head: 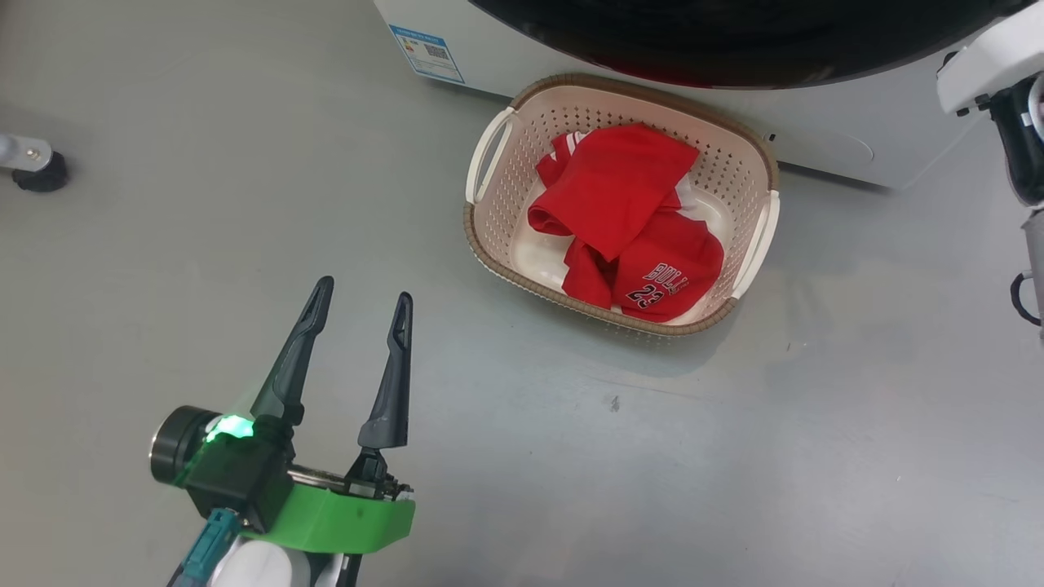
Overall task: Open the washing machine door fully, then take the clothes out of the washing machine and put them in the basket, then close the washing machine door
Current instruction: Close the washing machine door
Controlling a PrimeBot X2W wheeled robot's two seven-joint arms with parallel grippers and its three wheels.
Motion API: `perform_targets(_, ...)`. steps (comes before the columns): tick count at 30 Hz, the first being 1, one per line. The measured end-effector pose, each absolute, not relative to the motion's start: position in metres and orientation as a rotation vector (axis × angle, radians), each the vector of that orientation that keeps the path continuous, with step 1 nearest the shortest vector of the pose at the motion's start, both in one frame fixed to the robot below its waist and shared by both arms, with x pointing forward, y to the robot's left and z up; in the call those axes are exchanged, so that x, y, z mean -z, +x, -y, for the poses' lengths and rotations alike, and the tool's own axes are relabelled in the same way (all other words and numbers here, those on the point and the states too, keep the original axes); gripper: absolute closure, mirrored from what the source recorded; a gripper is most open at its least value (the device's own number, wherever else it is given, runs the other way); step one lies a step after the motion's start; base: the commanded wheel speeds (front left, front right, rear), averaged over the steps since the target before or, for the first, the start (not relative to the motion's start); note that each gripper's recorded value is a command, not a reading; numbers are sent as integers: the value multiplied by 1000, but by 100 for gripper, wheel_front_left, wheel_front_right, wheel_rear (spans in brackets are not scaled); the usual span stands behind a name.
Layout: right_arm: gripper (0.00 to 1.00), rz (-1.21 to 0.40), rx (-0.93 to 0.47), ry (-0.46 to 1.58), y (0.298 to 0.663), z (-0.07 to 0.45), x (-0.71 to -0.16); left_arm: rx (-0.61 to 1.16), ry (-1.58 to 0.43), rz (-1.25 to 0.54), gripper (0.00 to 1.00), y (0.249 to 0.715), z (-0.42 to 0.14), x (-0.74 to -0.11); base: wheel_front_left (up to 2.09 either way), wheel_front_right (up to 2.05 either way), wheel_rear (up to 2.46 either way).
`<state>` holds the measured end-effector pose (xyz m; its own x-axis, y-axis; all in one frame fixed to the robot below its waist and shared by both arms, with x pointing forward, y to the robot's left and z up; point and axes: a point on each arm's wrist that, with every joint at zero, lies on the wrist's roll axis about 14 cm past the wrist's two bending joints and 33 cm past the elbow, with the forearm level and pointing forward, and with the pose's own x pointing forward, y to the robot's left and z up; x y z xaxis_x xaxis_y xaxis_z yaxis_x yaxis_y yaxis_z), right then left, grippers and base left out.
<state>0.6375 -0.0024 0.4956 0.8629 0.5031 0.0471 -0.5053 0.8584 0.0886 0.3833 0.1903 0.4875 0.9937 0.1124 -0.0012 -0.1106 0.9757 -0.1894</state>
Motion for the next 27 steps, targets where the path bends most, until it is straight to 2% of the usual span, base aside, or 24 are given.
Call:
perform_targets(11, 100, 60, -518, 153, 626, 3, -504, -80, -195, 23, 0, 389, -182, -490, 0, 0, 0)
perform_targets(12, 90, 65, -515, 159, 625, 5, -505, -74, -196, 22, 0, 390, -180, -490, 0, 0, 0)
perform_targets(13, 59, 67, -513, 161, 623, 6, -505, -67, -198, 23, 0, 391, -179, -490, 0, 0, 0)
perform_targets(14, 22, 65, -513, 161, 620, 6, -504, -61, -198, 25, 0, 391, -177, -490, 0, 0, 0)
perform_targets(15, 0, 62, -512, 165, 617, 7, -502, -56, -199, 27, 0, 392, -176, -491, 0, 0, 0)
perform_targets(27, 0, 29, -488, 209, 576, 19, -493, 7, -200, 56, 0, 397, -160, -498, 0, 0, 0)
